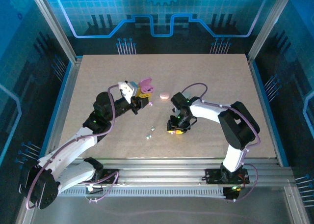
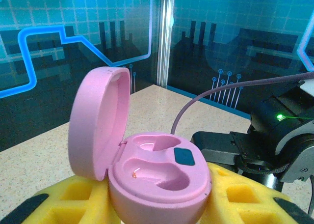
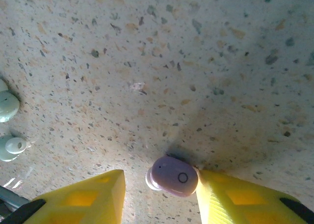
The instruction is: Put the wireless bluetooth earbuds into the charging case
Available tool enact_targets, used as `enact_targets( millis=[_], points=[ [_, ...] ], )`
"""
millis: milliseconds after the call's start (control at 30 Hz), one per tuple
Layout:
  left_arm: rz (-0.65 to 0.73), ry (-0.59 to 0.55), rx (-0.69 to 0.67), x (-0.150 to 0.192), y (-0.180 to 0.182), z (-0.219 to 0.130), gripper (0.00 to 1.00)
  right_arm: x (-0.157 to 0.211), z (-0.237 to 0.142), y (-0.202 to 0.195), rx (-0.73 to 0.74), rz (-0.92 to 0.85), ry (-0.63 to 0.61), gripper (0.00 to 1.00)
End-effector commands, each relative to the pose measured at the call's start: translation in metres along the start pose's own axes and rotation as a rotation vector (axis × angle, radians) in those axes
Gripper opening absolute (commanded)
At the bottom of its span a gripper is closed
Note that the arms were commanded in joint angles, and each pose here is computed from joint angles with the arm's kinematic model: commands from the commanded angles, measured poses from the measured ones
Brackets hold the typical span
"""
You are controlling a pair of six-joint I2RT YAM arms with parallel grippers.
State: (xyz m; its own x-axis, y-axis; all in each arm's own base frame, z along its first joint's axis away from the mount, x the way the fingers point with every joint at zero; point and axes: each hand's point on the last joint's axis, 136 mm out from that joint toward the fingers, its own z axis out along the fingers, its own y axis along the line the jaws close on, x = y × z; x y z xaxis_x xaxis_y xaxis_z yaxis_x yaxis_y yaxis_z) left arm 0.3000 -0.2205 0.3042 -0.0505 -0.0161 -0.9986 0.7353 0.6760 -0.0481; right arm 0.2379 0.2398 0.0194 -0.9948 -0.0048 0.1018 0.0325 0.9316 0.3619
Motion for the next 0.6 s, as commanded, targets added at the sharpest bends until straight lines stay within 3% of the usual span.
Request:
enact_targets(
  millis=[0, 333, 567],
  points=[
    [-0.005, -0.033, -0.001, -0.012, 0.000, -0.004, 0.36, -0.008, 0.002, 0.002, 0.042, -0.033, -0.021, 0.43],
    [-0.009, -0.032, -0.001, -0.012, 0.000, -0.003, 0.36, -0.016, 0.002, 0.012, 0.036, -0.072, -0.024, 0.38],
    [-0.006, -0.032, -0.004, -0.012, 0.000, -0.004, 0.36, -0.015, 0.001, 0.006, 0.118, -0.106, -0.010, 0.38]
  ],
)
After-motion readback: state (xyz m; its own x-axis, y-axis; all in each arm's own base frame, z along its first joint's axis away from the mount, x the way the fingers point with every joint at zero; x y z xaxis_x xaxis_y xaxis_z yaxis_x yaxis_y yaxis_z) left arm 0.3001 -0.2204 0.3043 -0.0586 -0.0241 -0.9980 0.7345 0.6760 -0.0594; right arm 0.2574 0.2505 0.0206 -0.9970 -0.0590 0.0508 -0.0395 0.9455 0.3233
